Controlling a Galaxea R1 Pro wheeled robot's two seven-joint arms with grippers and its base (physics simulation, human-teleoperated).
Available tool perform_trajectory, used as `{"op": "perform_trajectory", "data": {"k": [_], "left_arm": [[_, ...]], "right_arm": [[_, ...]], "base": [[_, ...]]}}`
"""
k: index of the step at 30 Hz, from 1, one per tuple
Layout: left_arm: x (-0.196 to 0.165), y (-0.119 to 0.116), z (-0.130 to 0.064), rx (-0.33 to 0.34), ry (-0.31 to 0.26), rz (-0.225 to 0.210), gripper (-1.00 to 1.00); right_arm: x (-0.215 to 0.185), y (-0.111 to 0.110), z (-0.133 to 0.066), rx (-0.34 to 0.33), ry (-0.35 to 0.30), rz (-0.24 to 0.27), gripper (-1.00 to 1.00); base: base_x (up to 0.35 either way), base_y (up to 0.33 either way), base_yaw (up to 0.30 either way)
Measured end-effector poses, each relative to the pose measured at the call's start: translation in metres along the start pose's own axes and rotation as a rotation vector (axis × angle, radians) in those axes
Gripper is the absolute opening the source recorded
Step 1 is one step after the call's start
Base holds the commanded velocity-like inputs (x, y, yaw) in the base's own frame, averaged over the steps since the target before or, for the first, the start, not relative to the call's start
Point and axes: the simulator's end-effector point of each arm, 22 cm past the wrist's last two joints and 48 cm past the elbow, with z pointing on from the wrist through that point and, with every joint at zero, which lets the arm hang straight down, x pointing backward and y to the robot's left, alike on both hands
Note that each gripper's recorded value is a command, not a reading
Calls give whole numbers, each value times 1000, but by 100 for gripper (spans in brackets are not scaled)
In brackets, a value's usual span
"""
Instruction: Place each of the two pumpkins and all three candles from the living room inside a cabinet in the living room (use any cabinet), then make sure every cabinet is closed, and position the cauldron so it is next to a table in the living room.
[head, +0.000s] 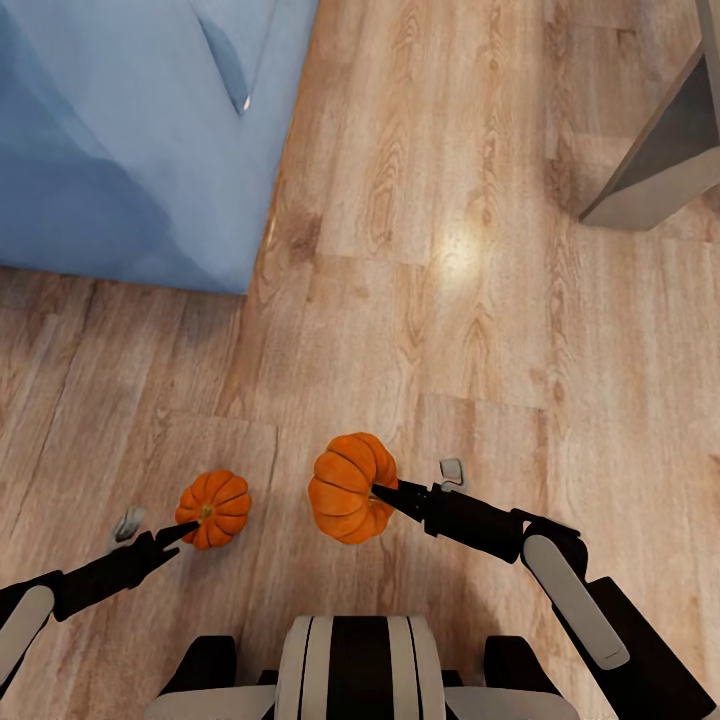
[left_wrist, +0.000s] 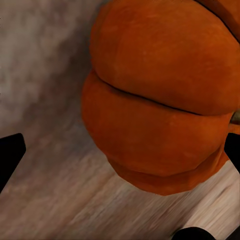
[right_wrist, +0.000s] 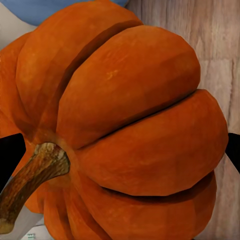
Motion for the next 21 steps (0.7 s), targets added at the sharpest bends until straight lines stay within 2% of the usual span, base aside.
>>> {"op": "perform_trajectory", "data": {"k": [5,11,21], "left_arm": [[0,0,0,0,1,0,100],[0,-1,0,6,1,0,100],[1,1,0,-5,3,8,100]], "right_arm": [[0,0,0,0,0,0,-100],[0,0,0,1,0,0,-100],[0,0,0,0,0,0,-100]], "base": [[0,-13,0],[0,-125,0],[29,-8,0]]}}
